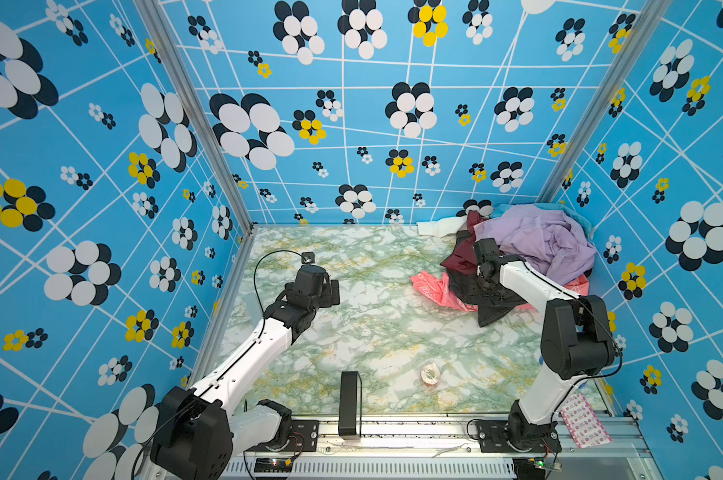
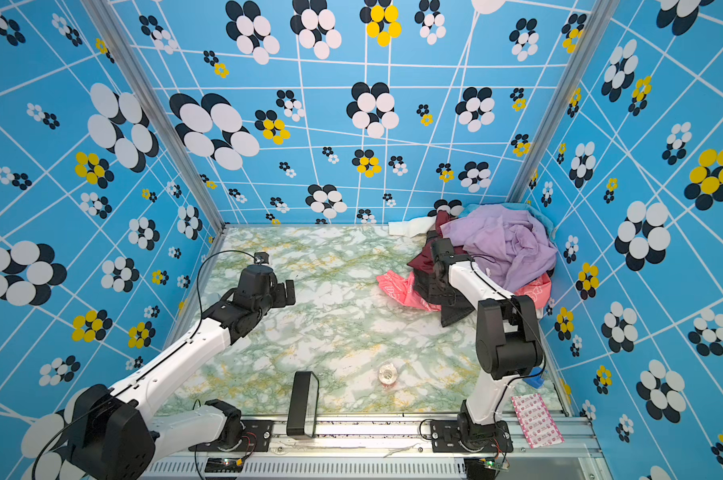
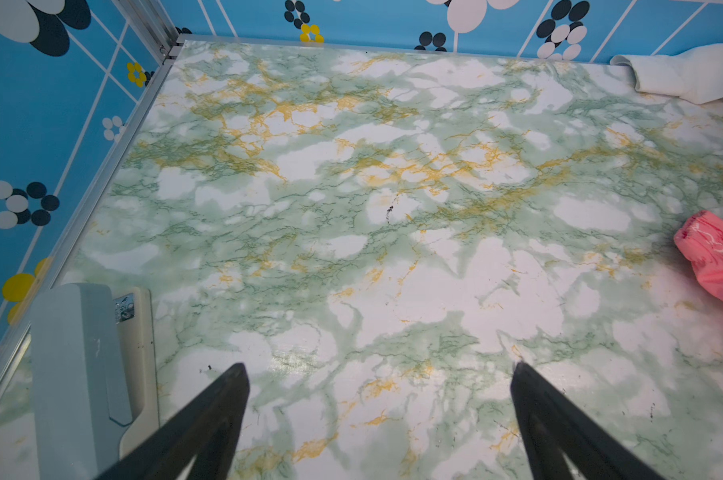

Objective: Pick out a specific cloth from the pile
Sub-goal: 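Reach the right gripper into the pile and grasp the dark grey jeans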

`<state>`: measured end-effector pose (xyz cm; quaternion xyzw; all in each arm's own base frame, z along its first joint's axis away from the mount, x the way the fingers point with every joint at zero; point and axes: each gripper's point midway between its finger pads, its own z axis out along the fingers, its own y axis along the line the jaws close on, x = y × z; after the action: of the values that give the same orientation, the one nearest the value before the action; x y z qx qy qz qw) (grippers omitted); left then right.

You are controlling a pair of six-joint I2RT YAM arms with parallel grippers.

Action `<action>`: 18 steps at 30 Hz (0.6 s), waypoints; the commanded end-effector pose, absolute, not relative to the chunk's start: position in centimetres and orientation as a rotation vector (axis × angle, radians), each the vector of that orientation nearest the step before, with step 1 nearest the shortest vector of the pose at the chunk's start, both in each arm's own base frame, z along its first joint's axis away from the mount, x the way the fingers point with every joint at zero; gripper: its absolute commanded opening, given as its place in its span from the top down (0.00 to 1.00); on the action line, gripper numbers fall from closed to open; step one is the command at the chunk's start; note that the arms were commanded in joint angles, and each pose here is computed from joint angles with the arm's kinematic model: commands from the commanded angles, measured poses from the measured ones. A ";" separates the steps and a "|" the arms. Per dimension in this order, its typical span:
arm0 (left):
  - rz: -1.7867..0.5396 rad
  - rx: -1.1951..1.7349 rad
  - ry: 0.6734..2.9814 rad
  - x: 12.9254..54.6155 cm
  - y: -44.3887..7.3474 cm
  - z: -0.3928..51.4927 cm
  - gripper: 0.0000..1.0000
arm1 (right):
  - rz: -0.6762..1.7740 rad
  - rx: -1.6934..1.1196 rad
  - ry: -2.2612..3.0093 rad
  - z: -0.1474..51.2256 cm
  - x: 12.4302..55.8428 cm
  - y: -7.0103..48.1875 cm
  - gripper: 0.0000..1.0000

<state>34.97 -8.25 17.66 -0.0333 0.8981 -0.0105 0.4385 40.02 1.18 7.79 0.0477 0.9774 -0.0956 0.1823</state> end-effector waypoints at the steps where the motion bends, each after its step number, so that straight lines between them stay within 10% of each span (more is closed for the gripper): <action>1: -0.058 -0.092 2.221 34.9 -8.8 18.7 0.00 | -0.208 0.128 2.762 7.5 41.0 1.8 0.49; 11: -0.066 -0.098 2.224 34.7 -8.8 18.8 0.00 | -0.164 0.121 2.763 6.6 42.1 2.5 0.41; 18: -0.064 -0.098 2.223 34.7 -8.8 18.8 0.00 | -0.166 0.124 2.770 6.7 41.9 2.5 0.93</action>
<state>34.76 -8.45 17.48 -0.0364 0.9000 -0.0140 0.4342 41.45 2.18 6.70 0.0411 0.9805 -0.0677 0.1800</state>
